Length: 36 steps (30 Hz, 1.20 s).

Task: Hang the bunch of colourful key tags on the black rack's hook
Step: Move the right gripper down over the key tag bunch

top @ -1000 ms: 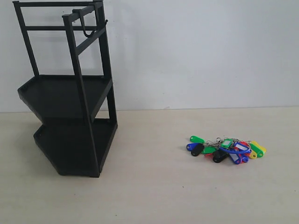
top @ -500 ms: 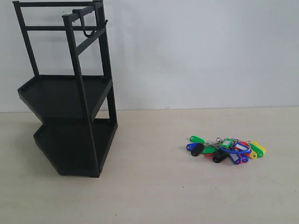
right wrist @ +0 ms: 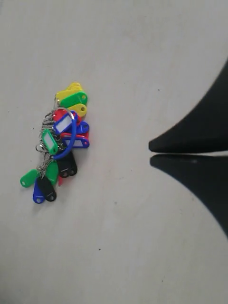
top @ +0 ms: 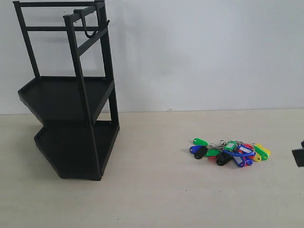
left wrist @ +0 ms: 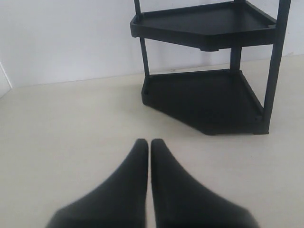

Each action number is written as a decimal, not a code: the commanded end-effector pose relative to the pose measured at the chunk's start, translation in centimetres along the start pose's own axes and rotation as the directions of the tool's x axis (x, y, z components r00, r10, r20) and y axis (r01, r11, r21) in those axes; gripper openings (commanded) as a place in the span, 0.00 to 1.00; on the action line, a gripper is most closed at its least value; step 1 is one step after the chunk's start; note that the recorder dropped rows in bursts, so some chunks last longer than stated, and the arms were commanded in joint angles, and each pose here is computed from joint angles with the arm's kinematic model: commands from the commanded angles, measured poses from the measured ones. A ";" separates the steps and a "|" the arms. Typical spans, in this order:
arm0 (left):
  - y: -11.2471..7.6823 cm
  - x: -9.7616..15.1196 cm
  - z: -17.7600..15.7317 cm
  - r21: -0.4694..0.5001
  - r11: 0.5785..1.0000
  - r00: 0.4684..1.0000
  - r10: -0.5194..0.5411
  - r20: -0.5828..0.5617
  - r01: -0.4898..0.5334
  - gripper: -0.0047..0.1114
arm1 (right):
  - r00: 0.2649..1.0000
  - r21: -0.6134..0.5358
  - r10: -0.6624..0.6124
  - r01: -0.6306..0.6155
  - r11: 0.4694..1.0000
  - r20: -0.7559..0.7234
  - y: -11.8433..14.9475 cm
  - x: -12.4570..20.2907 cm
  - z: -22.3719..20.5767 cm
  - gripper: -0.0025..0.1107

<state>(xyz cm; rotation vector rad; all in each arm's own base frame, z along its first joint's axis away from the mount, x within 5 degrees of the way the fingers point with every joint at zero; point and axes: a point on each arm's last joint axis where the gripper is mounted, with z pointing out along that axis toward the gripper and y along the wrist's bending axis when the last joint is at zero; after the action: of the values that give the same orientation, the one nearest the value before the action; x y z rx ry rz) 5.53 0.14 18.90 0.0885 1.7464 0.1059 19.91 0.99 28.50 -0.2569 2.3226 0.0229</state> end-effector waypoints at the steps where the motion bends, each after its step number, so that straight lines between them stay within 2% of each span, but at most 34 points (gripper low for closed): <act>1: 0.0 -0.1 0.0 0.001 1.000 1.000 -0.002 0.010 0.002 0.08 | 0.980 -0.016 -0.198 0.197 0.980 -0.025 -0.8 -3.7 2.2 0.02; 5: 0.0 -0.1 0.0 0.001 1.000 1.000 -0.002 0.010 0.002 0.08 | 0.907 -0.067 -0.414 0.410 0.910 -0.071 -1.3 -5.8 4.9 0.02; 8: 0.0 -0.1 0.0 0.001 1.000 1.000 -0.002 0.008 0.002 0.08 | 0.776 -0.185 -0.617 0.593 0.784 -0.126 -1.3 -6.1 6.6 0.02; 10: 0.0 -0.1 0.0 0.001 1.000 1.000 -0.002 0.008 0.002 0.08 | 0.708 -0.242 -0.689 0.649 0.721 -0.153 -1.5 -6.0 7.8 0.02; 14: 0.0 -0.1 0.0 0.001 1.000 1.000 -0.002 0.008 0.002 0.08 | 0.598 -0.285 -0.768 0.713 0.641 -0.229 -1.2 -5.7 10.8 0.02; 17: 0.0 -0.1 0.0 0.001 1.000 1.000 -0.002 0.008 0.002 0.08 | 0.451 -0.331 -0.853 0.788 0.519 -0.264 0.5 -5.4 13.0 0.02; 19: 0.0 -0.1 0.0 0.001 1.000 1.000 -0.002 0.008 0.002 0.08 | 0.333 -0.355 -0.905 0.839 0.413 -0.266 2.0 -5.4 14.6 0.02; 21: 0.0 -0.1 0.0 0.001 1.000 1.000 -0.002 0.010 0.002 0.08 | 0.250 -0.346 -0.928 0.875 0.339 -0.277 3.4 -5.6 15.9 0.02; 23: 0.0 -0.1 0.0 0.001 1.000 1.000 -0.002 0.010 0.002 0.08 | 0.232 -0.293 -0.925 0.901 0.321 -0.303 4.5 -5.9 17.3 0.04; 24: 0.0 -0.1 0.0 0.001 1.000 1.000 -0.002 0.010 0.002 0.08 | 0.252 -0.255 -0.914 0.906 0.338 -0.317 4.8 -6.0 17.9 0.08; 27: 0.0 -0.1 0.0 0.001 1.000 1.000 -0.002 0.010 0.002 0.08 | 0.302 -0.204 -0.892 0.901 0.382 -0.337 5.1 -5.9 19.3 0.24; 30: 0.0 -0.1 0.0 0.001 1.000 1.000 -0.002 0.010 0.002 0.08 | 0.263 -0.228 -0.899 0.907 0.354 -0.350 5.1 -5.2 20.4 0.44; 33: 0.0 -0.1 0.0 0.001 1.000 1.000 -0.002 0.010 0.002 0.08 | 0.247 -0.234 -0.897 0.909 0.346 -0.367 5.1 -4.6 21.5 0.44; 36: 0.0 -0.1 0.0 0.001 1.000 1.000 -0.002 0.008 0.002 0.08 | 0.277 -0.224 -0.886 0.900 0.375 -0.373 5.2 -4.1 22.4 0.42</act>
<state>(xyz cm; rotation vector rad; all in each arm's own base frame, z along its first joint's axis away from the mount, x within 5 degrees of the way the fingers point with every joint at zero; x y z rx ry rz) 5.53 0.14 18.90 0.0885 1.7464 0.1059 37.31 8.73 16.05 -1.7501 2.2322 -0.7242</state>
